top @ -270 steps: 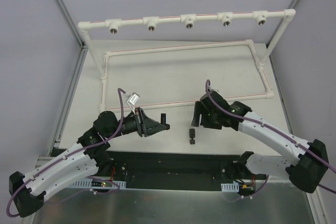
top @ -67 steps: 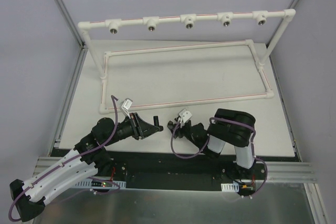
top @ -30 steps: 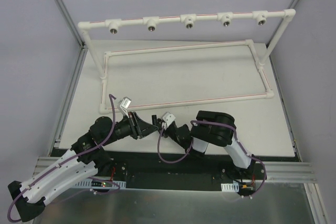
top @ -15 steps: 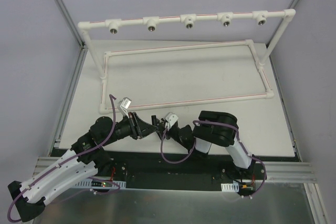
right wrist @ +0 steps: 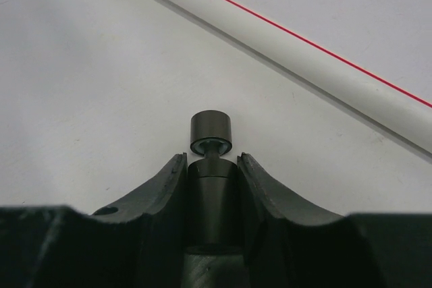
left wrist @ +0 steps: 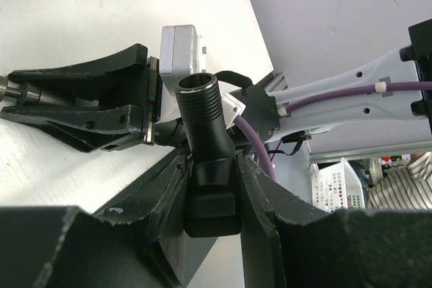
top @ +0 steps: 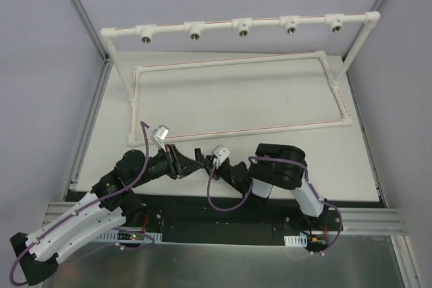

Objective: Install the water faucets

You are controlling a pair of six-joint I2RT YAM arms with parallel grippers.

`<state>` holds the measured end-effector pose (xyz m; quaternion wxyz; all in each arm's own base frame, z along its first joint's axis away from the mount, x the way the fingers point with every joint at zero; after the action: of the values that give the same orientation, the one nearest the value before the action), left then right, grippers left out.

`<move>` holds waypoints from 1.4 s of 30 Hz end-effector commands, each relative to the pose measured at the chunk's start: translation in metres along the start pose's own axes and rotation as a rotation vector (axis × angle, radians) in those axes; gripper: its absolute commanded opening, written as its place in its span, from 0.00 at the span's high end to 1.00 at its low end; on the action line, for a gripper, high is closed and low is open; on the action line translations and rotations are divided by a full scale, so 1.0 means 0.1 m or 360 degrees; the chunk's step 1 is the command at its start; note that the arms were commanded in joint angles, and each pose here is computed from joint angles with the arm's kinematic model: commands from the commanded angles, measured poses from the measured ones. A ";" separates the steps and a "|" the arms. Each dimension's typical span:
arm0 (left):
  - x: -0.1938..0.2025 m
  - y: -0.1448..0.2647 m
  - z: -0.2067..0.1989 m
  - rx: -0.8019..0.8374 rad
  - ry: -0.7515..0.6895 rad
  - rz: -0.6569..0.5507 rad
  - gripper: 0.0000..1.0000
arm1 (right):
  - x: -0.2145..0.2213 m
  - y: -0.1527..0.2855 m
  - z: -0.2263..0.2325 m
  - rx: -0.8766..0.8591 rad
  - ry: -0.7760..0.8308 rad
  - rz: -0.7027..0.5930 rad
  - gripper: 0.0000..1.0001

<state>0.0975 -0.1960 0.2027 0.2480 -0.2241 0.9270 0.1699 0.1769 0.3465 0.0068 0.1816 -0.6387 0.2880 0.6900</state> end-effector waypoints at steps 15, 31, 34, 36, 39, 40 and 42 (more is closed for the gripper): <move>-0.55 0.29 -0.80 0.0167 -0.0176 -0.0167 1.00 | -0.71 1.01 -0.31 0.0591 -0.0282 0.0293 1.00; -0.69 0.50 -1.48 0.0462 -0.0274 0.0001 1.00 | -2.21 2.03 -0.15 -0.0047 -0.0215 0.0317 1.00; -0.64 0.50 -1.56 0.0522 -0.0240 0.0106 1.00 | -2.49 2.19 -0.20 -0.0112 -0.0135 0.0207 1.00; -0.60 0.47 -1.61 0.0580 -0.0235 0.0179 1.00 | -2.65 2.27 -0.21 -0.0172 -0.0089 0.0127 1.00; -0.55 0.48 -1.74 0.0729 -0.0232 0.0295 1.00 | -2.88 2.36 -0.18 -0.0262 -0.0046 0.0029 1.00; -0.52 0.50 -1.79 0.0788 -0.0237 0.0341 1.00 | -2.95 2.39 -0.17 -0.0283 -0.0036 0.0011 1.00; -0.55 0.48 -1.82 0.0793 -0.0228 0.0346 1.00 | -3.07 2.43 -0.13 -0.0340 -0.0009 0.0004 1.00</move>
<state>0.0644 -0.2137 0.3506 0.3098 -0.0887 0.9445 0.0640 0.0826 0.1886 0.3236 0.1461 -0.6135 0.2471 0.7357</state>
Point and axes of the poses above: each gripper's point midway between its finger pads, its own y axis back along the fingers, its own z axis along the line the jaws close on, x = y × z, the point moved 4 cm from there along y, back along the fingers
